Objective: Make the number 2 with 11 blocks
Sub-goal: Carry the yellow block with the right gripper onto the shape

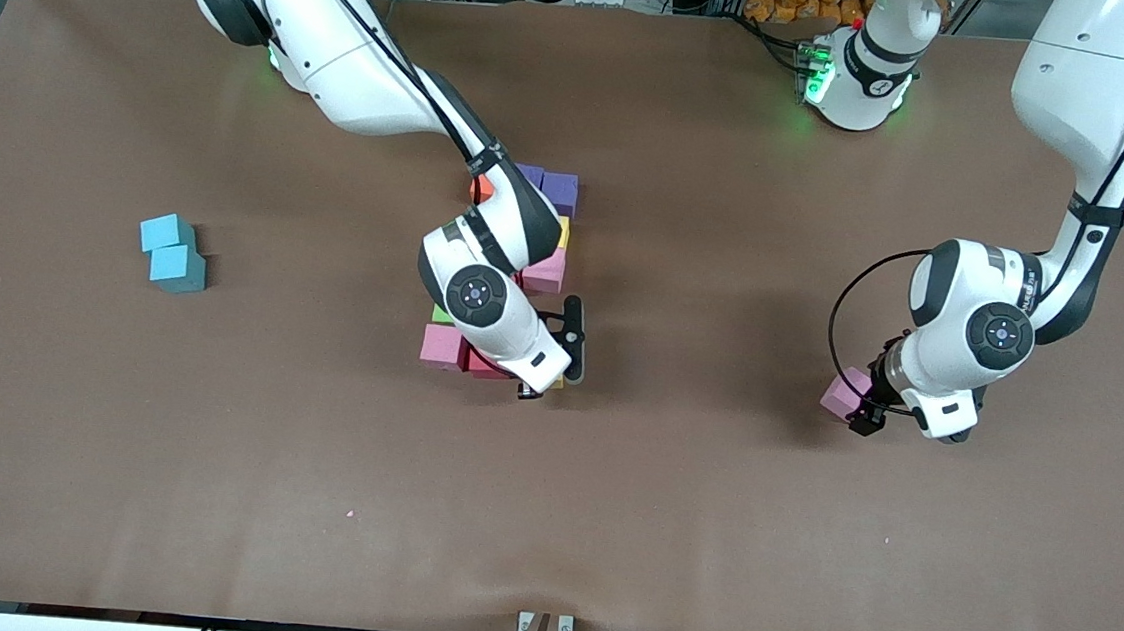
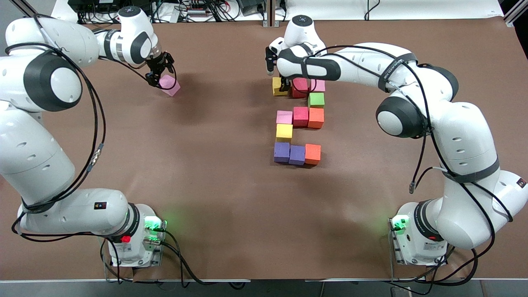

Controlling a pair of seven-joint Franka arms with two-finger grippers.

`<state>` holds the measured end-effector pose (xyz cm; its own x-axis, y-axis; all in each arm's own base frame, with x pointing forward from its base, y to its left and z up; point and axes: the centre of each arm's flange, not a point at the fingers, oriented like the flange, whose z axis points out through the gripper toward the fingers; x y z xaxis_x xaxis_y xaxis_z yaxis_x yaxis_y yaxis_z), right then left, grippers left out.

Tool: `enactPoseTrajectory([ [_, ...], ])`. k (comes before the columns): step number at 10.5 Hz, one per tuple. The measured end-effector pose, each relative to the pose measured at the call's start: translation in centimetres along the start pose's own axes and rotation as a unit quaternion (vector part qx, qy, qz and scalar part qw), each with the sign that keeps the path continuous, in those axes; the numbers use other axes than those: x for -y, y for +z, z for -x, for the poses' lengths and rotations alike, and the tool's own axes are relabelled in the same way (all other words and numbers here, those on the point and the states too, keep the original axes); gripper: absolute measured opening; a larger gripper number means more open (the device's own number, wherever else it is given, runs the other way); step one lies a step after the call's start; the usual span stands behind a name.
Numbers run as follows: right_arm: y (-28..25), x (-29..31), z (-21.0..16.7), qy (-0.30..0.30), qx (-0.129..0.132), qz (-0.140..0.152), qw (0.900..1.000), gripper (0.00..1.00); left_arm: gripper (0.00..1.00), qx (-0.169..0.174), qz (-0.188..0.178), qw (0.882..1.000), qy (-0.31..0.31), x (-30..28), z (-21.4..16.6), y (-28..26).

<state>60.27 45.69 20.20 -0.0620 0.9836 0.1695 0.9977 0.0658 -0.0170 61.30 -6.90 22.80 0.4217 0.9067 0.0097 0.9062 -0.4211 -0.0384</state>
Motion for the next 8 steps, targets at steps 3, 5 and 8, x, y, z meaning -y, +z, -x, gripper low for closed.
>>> enactPoseTrajectory([
  [3, -0.1, 0.3, 0.5, 0.002, 0.002, 0.001, 1.0, 0.53, 1.0, 0.0, 0.0, 1.0, 0.0, 0.0, 0.0, 0.0],
  [5, -0.2, 0.2, 1.6, 0.009, 0.005, -0.002, 1.0, 0.53, 1.0, 0.0, 0.0, 1.0, 0.0, 0.0, 0.0, 0.0],
  [8, -0.5, 0.2, 2.8, 0.014, 0.009, -0.006, 1.0, 0.53, 1.0, 0.0, 0.0, 1.0, 0.0, 0.0, 0.0, 0.0],
])
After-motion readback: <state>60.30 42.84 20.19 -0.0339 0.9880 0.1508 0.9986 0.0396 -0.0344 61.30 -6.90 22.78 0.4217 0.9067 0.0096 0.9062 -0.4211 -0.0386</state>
